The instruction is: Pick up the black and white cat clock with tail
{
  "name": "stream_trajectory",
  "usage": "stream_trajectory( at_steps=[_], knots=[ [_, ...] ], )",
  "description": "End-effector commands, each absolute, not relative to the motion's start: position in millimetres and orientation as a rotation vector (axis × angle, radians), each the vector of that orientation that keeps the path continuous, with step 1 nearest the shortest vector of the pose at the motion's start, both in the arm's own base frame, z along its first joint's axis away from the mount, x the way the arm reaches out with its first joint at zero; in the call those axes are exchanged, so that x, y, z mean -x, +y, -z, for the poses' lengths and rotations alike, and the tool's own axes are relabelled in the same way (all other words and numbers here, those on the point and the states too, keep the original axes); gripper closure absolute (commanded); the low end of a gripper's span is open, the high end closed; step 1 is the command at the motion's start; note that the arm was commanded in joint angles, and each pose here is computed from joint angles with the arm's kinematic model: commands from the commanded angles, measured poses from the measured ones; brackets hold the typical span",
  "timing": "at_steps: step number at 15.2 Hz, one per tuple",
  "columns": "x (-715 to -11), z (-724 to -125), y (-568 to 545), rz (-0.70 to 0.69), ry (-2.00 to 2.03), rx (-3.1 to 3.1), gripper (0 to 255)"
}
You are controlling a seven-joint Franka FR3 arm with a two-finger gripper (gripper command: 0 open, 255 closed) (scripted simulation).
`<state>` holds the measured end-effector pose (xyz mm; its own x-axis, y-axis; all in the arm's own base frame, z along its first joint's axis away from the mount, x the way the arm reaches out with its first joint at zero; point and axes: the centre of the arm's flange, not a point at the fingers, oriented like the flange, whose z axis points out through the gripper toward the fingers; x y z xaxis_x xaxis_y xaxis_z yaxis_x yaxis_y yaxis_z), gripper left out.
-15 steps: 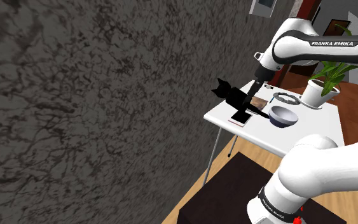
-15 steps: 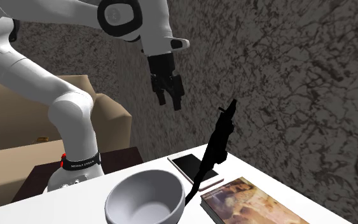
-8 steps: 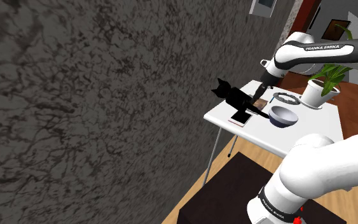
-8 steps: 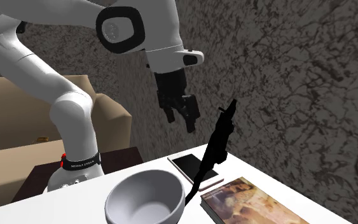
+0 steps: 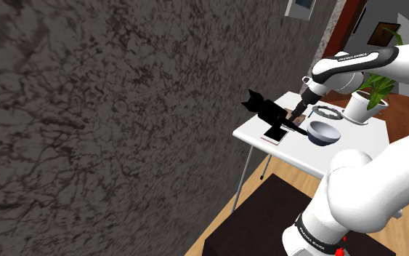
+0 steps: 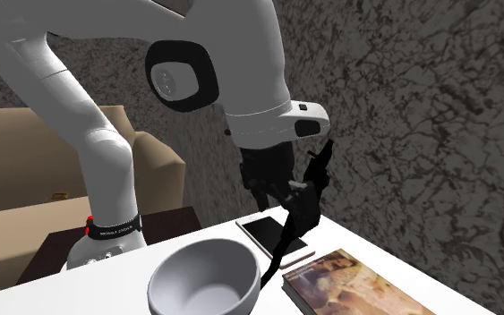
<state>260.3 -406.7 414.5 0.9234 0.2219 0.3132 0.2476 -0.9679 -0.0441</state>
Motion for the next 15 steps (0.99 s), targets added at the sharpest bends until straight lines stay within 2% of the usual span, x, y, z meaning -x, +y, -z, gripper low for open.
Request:
stream_trajectory(
  at_steps=[1, 9, 10, 15],
  knots=[
    [-260, -403, -417, 0.484, -0.374, 2.996, 0],
    [-260, -368, -417, 0.484, -0.374, 2.996, 0],
    [-261, -369, -416, 0.484, -0.374, 2.995, 255],
    [-261, -369, -417, 0.484, -0.374, 2.995, 255]
  ],
)
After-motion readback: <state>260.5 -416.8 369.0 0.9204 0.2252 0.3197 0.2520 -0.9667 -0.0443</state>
